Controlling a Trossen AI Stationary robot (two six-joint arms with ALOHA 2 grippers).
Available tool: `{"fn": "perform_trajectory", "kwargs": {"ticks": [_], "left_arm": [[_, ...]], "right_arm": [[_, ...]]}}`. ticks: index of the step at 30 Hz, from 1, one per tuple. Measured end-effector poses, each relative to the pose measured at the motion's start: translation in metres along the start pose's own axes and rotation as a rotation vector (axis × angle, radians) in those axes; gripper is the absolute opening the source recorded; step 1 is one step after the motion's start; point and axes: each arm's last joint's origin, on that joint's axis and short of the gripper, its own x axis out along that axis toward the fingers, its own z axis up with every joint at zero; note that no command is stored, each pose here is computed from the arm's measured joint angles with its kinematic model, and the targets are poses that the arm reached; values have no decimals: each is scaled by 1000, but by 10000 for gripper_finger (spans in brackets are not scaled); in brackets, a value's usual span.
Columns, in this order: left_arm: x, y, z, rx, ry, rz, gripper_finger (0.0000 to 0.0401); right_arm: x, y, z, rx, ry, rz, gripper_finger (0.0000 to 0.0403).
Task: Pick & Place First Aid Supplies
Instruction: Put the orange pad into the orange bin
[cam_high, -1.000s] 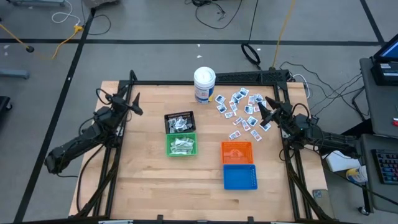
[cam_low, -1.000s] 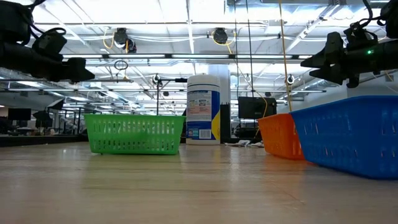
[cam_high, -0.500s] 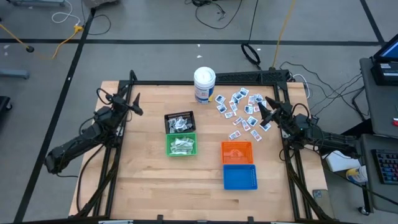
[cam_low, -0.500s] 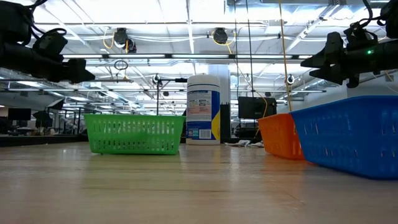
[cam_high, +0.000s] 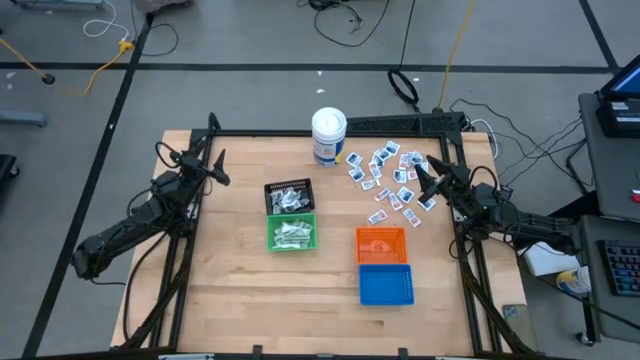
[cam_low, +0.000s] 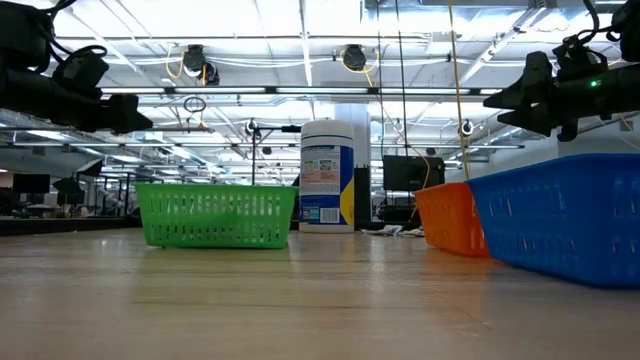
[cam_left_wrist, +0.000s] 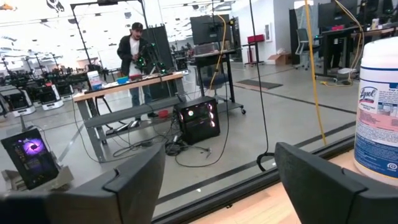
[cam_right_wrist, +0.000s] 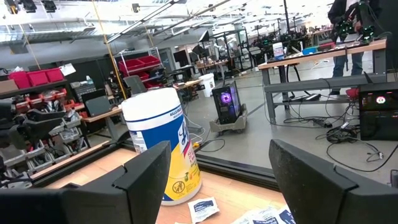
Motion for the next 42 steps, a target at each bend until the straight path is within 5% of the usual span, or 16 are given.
{"fn": "perform_trajectory", "kwargs": {"ticks": [19, 22, 34, 42], "left_arm": [[0, 0, 0, 1, 0, -2, 324], [0, 0, 0, 0, 0, -2, 317], [0, 0, 0, 1, 0, -3, 301], [0, 0, 0, 1, 0, -2, 314]], "right_arm": [[1, 0, -1, -85, 11, -12, 267], [4, 3, -5, -130, 111, 11, 267], [30, 34, 53, -158, 411, -41, 267], [51, 63, 76, -152, 738, 112, 267]]}}
